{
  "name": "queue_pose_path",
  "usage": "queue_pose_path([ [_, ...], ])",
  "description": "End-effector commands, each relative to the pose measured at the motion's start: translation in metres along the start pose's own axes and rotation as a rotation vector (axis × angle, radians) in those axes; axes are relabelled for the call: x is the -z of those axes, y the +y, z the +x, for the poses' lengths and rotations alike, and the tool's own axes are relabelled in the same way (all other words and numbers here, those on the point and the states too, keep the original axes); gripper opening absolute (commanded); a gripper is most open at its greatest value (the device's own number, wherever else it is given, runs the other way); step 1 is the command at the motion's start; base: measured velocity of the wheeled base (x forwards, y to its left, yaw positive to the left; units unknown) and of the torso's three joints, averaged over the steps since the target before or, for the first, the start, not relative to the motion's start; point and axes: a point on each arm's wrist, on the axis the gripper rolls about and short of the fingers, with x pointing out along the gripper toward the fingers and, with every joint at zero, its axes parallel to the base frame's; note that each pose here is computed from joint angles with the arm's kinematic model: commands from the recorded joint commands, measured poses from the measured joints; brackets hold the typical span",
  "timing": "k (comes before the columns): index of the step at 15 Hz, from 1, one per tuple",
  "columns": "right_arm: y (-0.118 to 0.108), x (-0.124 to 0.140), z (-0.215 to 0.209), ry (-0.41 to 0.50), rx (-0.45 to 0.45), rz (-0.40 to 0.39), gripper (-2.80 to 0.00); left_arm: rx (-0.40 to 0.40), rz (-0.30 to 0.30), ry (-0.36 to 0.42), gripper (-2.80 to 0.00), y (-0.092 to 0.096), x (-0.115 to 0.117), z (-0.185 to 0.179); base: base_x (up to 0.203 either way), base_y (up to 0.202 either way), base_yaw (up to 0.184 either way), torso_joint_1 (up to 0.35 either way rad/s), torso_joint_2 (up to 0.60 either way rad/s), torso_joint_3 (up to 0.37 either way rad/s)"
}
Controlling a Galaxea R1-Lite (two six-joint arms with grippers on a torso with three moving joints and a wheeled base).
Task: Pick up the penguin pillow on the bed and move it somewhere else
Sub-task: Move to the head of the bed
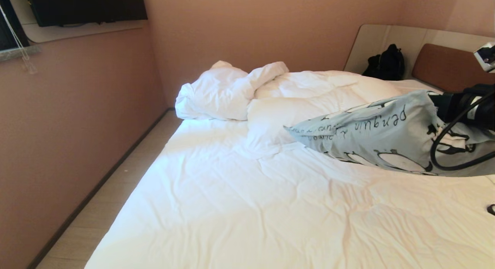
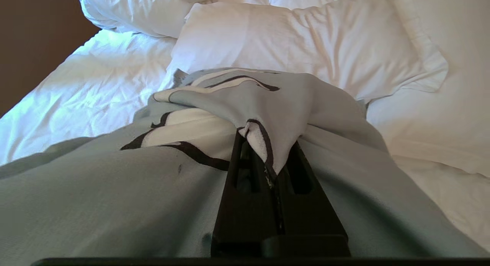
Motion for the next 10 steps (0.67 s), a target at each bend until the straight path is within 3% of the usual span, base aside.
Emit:
queue_pose_path([
  [1, -0.0001, -0.0004, -0.0002, -0.003, -0.001, -0.001, -2.80, -0.001, 0.000, 0.001, -2.80, 0.0000, 0.0004, 0.0001, -0.001, -0.178, -0.001, 0.006, 0.00, 0.002],
  [10, 0.0000, -0.0010, -0.0007, -0.006, -0.001, -0.002, -2.80, -0.001, -0.002, 0.001, -2.80, 0.0000, 0.0004, 0.0001, 0.000, -0.195, 0.000, 0.003, 0.00, 0.002],
])
